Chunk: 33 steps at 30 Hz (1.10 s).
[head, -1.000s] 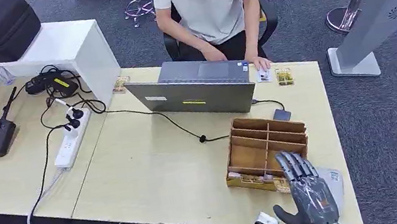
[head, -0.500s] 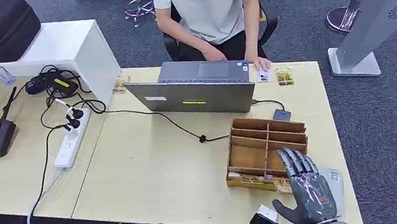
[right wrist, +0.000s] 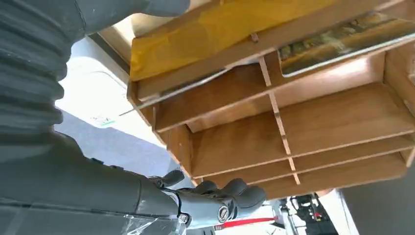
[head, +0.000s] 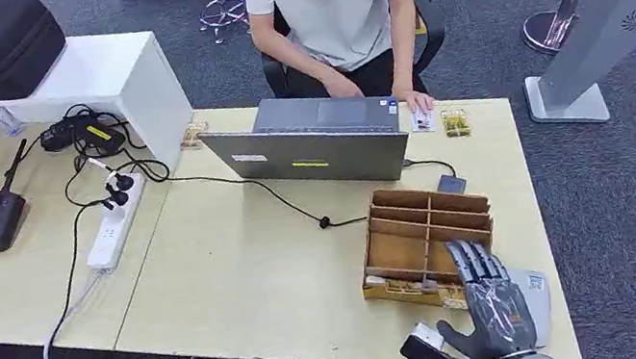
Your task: Pass the card to the sensor for recognition and then transmit it.
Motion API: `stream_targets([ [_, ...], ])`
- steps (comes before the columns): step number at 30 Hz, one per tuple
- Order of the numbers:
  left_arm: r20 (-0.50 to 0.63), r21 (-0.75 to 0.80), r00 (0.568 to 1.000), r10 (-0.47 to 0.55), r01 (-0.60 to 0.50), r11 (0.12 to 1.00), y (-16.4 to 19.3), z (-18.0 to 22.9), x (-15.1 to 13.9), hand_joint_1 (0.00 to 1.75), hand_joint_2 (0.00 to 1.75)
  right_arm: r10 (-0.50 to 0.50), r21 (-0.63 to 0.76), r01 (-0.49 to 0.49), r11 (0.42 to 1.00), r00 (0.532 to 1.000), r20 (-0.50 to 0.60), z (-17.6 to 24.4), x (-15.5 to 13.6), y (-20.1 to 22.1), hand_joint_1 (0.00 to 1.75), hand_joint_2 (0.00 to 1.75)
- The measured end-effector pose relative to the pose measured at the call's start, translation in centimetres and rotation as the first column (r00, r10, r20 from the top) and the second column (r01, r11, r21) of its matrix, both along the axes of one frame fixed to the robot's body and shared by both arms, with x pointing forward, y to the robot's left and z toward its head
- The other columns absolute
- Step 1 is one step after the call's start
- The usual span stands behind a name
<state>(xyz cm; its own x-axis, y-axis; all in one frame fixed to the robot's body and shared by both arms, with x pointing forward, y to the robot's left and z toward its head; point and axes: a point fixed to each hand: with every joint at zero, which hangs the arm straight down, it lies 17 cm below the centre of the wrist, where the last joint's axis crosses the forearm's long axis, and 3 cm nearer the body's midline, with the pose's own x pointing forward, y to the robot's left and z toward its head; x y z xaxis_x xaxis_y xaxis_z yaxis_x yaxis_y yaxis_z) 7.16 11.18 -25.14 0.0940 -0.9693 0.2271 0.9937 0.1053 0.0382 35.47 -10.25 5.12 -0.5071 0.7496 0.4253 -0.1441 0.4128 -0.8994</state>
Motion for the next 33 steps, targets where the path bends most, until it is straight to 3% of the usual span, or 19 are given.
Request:
stream_targets([
  [4, -0.001, 0.000, 1.000, -0.002, 0.002, 1.000, 0.0, 0.0, 0.0, 0.00, 1.75, -0.005, -0.001, 0.005, 1.000, 1.000, -0.011, -0.4, 0.1, -0.1, 0.00, 1.75],
  [5, -0.001, 0.000, 1.000, -0.003, 0.003, 1.000, 0.0, 0.0, 0.0, 0.00, 1.75, -0.008, 0.000, 0.008, 1.000, 1.000, -0.013, -0.5, 0.1, -0.1, 1.75, 1.75],
  [33, 0.020, -0.046, 0.997, -0.073, 0.074, 0.996, -1.0, 0.4, 0.5, 0.00, 1.75, 0.008, 0.059, -0.009, 0.998, 1.000, 0.011, 0.4, 0.4, -0.1, 1.75, 1.75],
])
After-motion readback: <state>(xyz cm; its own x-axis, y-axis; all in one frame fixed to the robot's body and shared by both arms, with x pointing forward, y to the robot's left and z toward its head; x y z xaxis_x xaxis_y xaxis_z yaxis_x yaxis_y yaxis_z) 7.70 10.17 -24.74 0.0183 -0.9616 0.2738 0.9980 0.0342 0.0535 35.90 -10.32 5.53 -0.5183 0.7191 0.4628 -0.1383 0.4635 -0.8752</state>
